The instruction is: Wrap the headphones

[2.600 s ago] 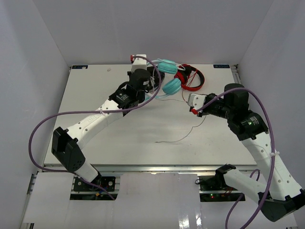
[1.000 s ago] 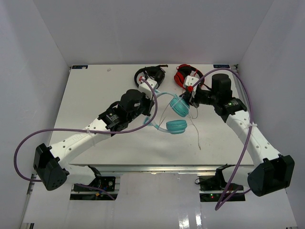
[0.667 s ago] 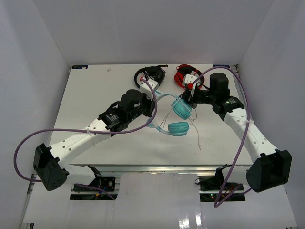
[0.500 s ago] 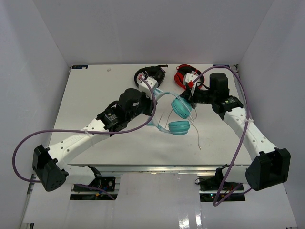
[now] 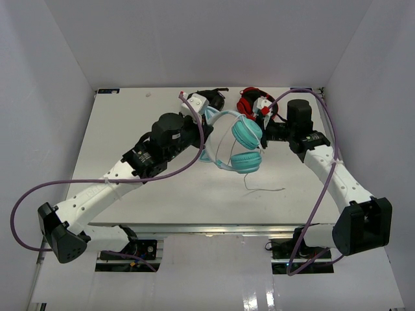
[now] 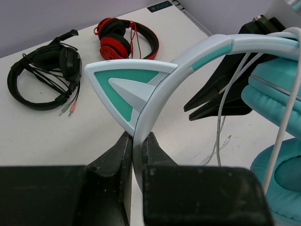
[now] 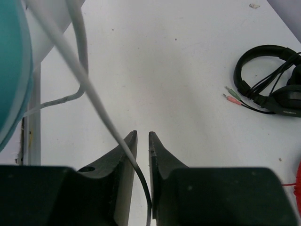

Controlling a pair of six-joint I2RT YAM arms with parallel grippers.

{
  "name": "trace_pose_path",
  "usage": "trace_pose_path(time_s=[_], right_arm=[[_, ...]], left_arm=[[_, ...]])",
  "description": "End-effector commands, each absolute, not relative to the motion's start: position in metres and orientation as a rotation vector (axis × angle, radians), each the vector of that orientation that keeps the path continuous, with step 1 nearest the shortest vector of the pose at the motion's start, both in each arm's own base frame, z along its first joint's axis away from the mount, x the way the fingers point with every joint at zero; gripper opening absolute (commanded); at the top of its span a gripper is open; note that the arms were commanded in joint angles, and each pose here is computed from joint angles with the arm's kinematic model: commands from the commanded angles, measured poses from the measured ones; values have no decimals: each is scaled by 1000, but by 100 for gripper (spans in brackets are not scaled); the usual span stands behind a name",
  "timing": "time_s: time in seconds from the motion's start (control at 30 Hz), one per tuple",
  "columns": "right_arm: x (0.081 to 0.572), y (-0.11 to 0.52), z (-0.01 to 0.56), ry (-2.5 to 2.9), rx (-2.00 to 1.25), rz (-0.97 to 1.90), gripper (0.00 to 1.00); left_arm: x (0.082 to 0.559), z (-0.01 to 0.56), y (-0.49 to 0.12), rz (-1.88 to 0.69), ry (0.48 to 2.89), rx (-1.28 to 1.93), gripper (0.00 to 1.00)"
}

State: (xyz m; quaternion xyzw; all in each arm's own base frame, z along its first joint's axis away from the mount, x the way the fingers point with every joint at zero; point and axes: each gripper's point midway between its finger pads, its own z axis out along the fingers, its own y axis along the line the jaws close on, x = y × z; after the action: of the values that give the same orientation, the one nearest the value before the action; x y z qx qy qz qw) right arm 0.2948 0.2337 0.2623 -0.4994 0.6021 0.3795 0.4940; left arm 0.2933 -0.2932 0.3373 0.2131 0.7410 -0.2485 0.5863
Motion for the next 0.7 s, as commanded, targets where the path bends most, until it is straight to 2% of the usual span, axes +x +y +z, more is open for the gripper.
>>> trace_pose_path(time_s=[0.0, 0.23, 0.47, 0.67], right_arm=[[288, 239, 269, 1417, -1202, 1017, 27], [282, 243, 263, 1418, -1171, 1095, 35], [269, 246, 252, 1408, -1119, 1212, 49], [254, 247, 242, 1392, -1105, 1295, 51]], left_arm=[[287, 407, -287, -680, 1568, 390, 0], [285, 422, -289, -720, 1549, 365, 0], [282, 447, -295, -794, 1535, 326, 0], [283, 465, -296, -820, 1524, 294, 0]])
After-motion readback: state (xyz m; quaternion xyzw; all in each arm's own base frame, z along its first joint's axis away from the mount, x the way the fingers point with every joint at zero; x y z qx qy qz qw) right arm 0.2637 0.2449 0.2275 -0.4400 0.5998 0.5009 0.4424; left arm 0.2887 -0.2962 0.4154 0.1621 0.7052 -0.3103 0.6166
